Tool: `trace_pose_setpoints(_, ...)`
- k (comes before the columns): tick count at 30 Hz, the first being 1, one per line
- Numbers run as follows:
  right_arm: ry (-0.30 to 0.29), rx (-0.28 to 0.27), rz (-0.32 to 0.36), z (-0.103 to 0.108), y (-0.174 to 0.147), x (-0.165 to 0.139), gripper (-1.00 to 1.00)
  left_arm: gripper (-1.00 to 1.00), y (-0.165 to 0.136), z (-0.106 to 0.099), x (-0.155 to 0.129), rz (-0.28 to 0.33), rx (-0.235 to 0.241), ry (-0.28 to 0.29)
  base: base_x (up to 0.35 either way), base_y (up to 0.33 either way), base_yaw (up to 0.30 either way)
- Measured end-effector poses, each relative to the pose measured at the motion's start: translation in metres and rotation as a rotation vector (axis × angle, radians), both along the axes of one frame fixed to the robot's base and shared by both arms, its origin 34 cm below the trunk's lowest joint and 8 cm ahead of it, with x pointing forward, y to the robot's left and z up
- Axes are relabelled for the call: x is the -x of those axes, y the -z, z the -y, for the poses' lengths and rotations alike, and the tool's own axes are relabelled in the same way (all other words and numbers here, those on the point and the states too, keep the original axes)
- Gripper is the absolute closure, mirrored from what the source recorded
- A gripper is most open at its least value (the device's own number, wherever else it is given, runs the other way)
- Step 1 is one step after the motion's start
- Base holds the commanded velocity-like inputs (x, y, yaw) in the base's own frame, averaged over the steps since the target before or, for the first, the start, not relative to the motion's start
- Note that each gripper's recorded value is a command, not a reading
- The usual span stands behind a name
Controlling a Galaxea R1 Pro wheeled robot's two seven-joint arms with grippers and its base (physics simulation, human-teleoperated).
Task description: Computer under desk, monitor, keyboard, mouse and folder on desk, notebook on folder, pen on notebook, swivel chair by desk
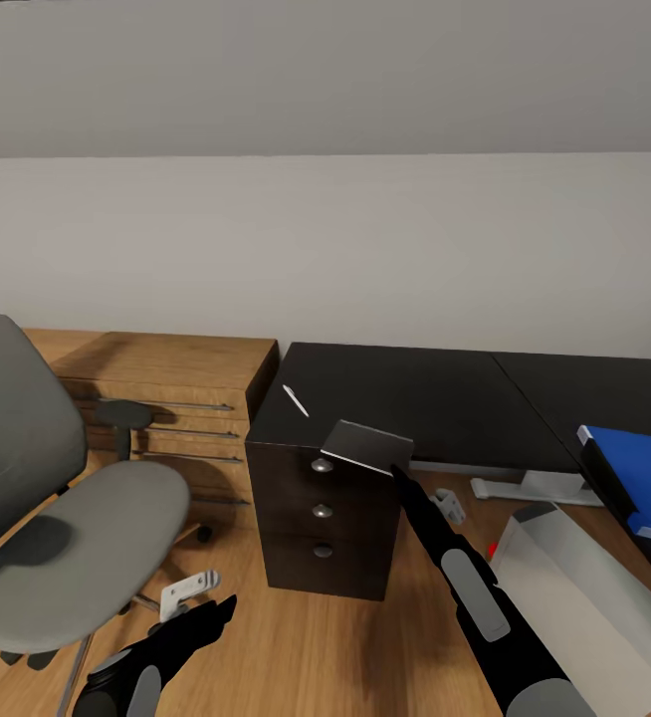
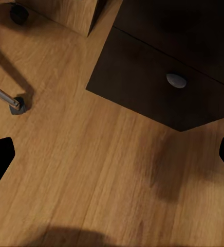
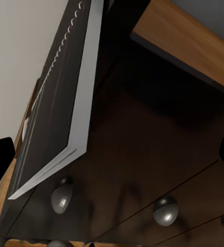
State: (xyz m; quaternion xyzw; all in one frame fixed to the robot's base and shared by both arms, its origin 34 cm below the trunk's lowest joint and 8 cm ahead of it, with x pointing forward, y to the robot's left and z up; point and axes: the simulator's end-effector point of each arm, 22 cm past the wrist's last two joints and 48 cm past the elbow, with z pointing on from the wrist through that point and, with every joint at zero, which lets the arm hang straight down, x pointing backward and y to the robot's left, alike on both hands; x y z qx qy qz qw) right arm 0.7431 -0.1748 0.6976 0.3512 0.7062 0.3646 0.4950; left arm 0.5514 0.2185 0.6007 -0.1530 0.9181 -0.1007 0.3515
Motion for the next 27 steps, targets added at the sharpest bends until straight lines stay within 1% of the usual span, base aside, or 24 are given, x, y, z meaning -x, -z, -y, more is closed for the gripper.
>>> trace_pose_setpoints(12, 0.0, 0.0, 0.001, 0.0, -0.0003, -0.0001, -1.0, -1.0, 0.0002, 0.0003, 0.0, 0.001, 0.002, 0.001, 0.0, 0.0, 0.0)
trace_pose_setpoints(18, 0.0, 0.0, 0.001, -0.0002, -0.0004, 0.0002, -1.0, -1.0, 0.0004, 0.0003, 0.0001, 0.001, 0.002, 0.001, 0.112, 0.095, 0.0)
trace_pose_setpoints(27, 0.0, 0.0, 0.001, -0.0001, -0.0002, 0.0, -1.0, -1.0, 0.0008, 0.0002, 0.0002, 0.0, 0.001, 0.0, 0.012, 0.01, 0.0)
